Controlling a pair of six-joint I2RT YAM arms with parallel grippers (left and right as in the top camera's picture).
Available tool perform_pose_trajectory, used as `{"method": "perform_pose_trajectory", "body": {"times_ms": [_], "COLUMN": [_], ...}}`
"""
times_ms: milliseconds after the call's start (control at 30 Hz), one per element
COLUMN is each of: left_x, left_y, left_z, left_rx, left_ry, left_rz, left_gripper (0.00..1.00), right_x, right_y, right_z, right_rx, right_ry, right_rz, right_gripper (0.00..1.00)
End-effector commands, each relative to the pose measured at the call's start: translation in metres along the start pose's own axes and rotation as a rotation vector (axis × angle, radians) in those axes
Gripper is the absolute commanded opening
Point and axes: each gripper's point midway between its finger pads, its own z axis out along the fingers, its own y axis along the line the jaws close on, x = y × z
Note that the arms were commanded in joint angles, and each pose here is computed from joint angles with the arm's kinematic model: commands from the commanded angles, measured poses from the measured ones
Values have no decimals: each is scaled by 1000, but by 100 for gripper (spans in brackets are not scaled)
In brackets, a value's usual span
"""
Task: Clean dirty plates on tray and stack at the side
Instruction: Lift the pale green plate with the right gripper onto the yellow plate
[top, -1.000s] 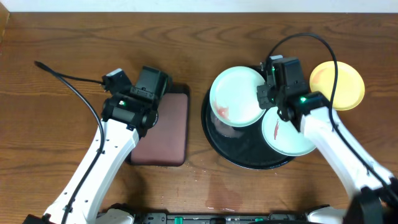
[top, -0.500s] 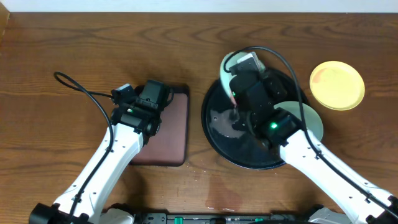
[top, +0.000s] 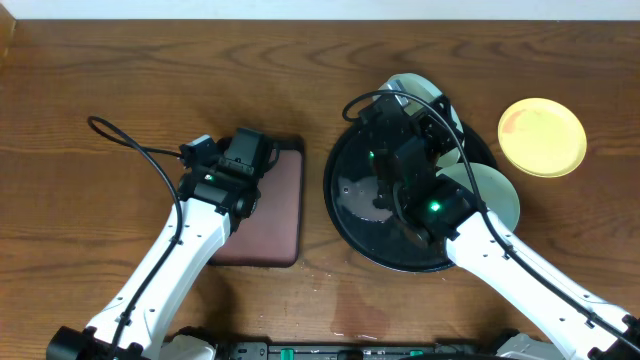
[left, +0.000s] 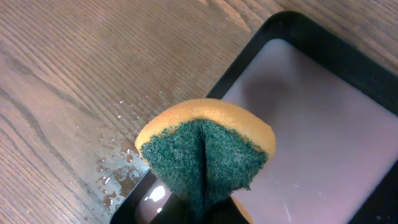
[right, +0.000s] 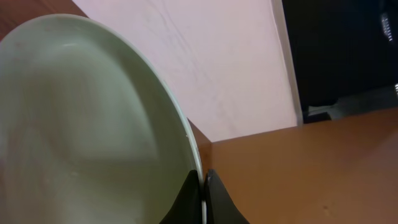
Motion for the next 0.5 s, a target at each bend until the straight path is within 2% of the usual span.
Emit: {"method": "perform_pose_trajectory", "body": {"times_ms": [0,367,467], "left_x": [1,1,2], "left_y": [3,3,0], "left_z": [2,2,2], "left_rx": [-11,-9,5], "left_ry": [3,3,13], "left_rz": [-10,-11,-14], "left_gripper": [8,8,8], "right_x": [-1,-1,3], "right_y": [-16,-16,-18], "right_z": [-5,-4,3], "right_rx": [38,35,35], "right_ry": [5,5,16], "right_rz": [-10,-5,75], "right_gripper": [1,1,1]}}
